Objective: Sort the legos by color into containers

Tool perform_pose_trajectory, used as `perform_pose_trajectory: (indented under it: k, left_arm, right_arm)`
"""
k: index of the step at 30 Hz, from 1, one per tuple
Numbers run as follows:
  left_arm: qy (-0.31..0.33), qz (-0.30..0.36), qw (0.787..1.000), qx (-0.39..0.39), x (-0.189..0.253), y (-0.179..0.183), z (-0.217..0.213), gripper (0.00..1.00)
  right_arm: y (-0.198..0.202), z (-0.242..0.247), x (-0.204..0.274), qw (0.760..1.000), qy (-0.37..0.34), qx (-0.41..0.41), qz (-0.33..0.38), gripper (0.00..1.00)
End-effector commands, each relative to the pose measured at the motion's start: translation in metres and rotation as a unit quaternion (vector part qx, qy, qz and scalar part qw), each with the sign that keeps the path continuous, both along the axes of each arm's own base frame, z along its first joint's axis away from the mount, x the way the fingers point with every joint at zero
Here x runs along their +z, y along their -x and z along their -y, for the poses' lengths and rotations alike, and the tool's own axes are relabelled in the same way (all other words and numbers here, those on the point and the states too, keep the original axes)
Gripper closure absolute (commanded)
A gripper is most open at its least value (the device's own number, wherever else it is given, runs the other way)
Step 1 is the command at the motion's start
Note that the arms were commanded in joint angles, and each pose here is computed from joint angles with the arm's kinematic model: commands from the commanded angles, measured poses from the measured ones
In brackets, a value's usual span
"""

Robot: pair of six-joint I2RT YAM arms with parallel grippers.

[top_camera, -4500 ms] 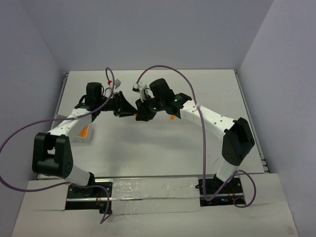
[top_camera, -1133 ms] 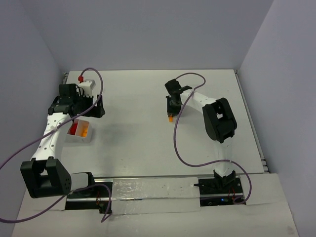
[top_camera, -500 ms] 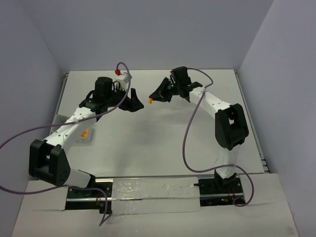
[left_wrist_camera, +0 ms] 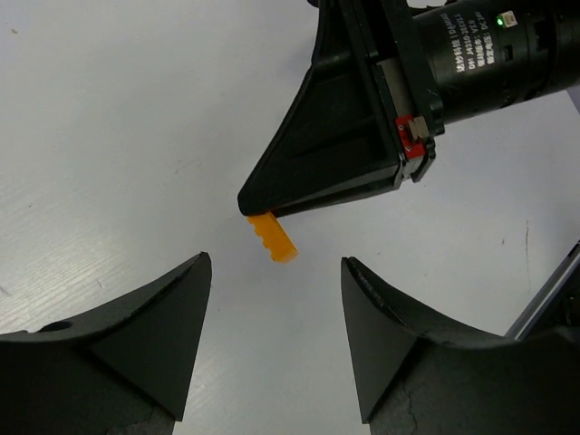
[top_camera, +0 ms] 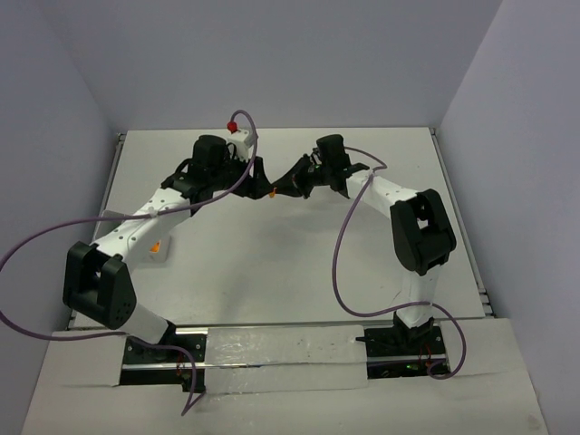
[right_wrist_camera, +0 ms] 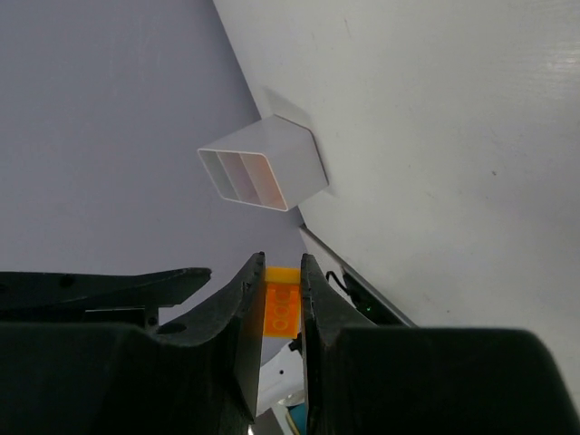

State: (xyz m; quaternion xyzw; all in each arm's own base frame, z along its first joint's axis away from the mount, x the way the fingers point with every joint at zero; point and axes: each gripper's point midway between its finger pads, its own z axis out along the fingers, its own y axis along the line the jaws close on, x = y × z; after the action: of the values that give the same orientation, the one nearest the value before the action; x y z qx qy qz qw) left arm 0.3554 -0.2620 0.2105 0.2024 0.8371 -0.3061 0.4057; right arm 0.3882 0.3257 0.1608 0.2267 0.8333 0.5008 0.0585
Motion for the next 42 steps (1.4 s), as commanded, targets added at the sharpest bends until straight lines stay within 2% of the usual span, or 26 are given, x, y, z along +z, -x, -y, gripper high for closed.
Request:
perform_pose_trajectory:
  k: [1,5,20,23,33,35,36,38,39,40,42]
  left_arm:
    - [-0.006,0.009,1.0,0.014,0.012,-0.012,0.006,0.33]
    - [-0.008,-0.003,1.0,0.009,0.006,-0.01,0.011,0.35]
    - [-0.046,-0.024,0.999,0.012,-0.019,-0.012,0.017,0.42]
    - [-0.045,-0.022,0.999,0.014,-0.018,-0.014,0.017,0.46]
    - [-0.043,-0.025,0.999,0.019,-0.015,-0.016,0.018,0.84]
    - [-0.04,-0.028,0.999,0.012,-0.015,-0.013,0.019,0.91]
    - [-0.039,-0.028,0.999,0.009,-0.015,-0.011,0.02,0.94]
    - [-0.039,-0.027,0.999,0.001,-0.015,-0.006,0.018,1.0]
    - [-0.043,-0.018,0.999,-0.005,-0.011,-0.003,0.016,1.0]
    - [-0.047,-0.012,0.999,-0.013,-0.009,0.001,0.013,1.0]
    - [-0.076,0.0,0.997,-0.033,-0.007,0.013,0.002,1.0]
  right_arm:
    - [0.003,-0.006,0.029,0.999,-0.04,0.002,0.02,1.0]
    - [0.006,-0.008,0.024,0.999,-0.046,-0.003,-0.002,1.0]
    - [0.006,-0.012,0.035,0.997,-0.072,-0.001,0.004,1.0]
    - [0.007,-0.011,0.034,0.997,-0.072,0.0,0.003,1.0]
    - [0.007,-0.014,0.03,0.998,-0.061,0.005,0.01,0.99]
    - [0.008,-0.014,0.03,0.998,-0.061,0.007,0.011,0.88]
    - [0.008,-0.014,0.031,0.998,-0.061,0.008,0.013,0.78]
    - [0.007,-0.014,0.031,0.998,-0.058,0.01,0.02,0.51]
    - [0.006,-0.013,0.03,0.998,-0.051,0.009,0.025,0.32]
    - [0.005,-0.012,0.032,0.998,-0.045,0.009,0.032,0.18]
    - [0.005,-0.009,0.033,0.998,-0.028,0.015,0.05,0.04]
